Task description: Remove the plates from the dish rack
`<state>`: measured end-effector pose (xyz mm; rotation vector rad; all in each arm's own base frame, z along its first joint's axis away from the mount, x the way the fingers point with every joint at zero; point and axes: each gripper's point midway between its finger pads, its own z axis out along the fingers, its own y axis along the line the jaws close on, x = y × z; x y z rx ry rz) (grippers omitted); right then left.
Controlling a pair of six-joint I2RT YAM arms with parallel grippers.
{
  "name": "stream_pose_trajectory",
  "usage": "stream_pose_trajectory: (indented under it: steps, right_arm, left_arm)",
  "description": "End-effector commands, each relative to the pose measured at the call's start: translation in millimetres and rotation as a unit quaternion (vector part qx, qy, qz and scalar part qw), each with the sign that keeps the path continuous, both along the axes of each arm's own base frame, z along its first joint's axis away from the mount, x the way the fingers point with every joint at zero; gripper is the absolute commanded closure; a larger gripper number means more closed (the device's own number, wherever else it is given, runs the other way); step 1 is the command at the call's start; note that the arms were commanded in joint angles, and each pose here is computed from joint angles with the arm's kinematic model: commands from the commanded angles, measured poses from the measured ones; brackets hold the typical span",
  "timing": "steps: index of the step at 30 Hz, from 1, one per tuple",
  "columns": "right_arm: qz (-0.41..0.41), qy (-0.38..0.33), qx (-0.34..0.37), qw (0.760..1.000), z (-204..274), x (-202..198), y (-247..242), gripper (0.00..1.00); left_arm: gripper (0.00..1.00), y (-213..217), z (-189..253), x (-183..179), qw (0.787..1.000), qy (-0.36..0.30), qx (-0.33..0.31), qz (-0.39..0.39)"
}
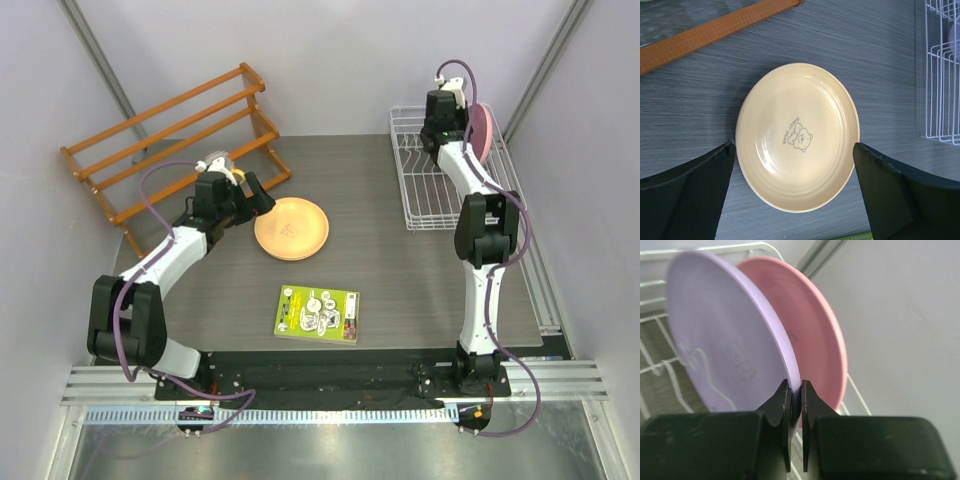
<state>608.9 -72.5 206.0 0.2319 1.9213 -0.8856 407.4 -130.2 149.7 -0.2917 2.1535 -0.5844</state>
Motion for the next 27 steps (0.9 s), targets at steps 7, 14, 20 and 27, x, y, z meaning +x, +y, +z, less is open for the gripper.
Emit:
stream_pose_trajectory:
  steps: [7,14,20,27]
  right_arm:
    - [-0.035,-0.078,-0.047,0.995,81,-10,-1,0.99]
    - [-0.094,-0.122,-0.147,0.977,132,-44,8,0.99]
    - [-0.116,-0.169,-0.183,0.962,165,-73,21,0.99]
    - [-0.125,-0.212,-0.156,0.956,190,-105,21,0.99]
  left_arm:
    - [0.0,-5,7,5,1.0,-0.016,-0.003,-0.012]
    - [0.0,-5,8,3,1.0,-0.015,-0.002,-0.012]
    - [0.01,-3,14,2,1.0,-0.02,-0.002,-0.011]
    - [0.01,0,28,-4,0.999,-0.033,0.004,-0.01]
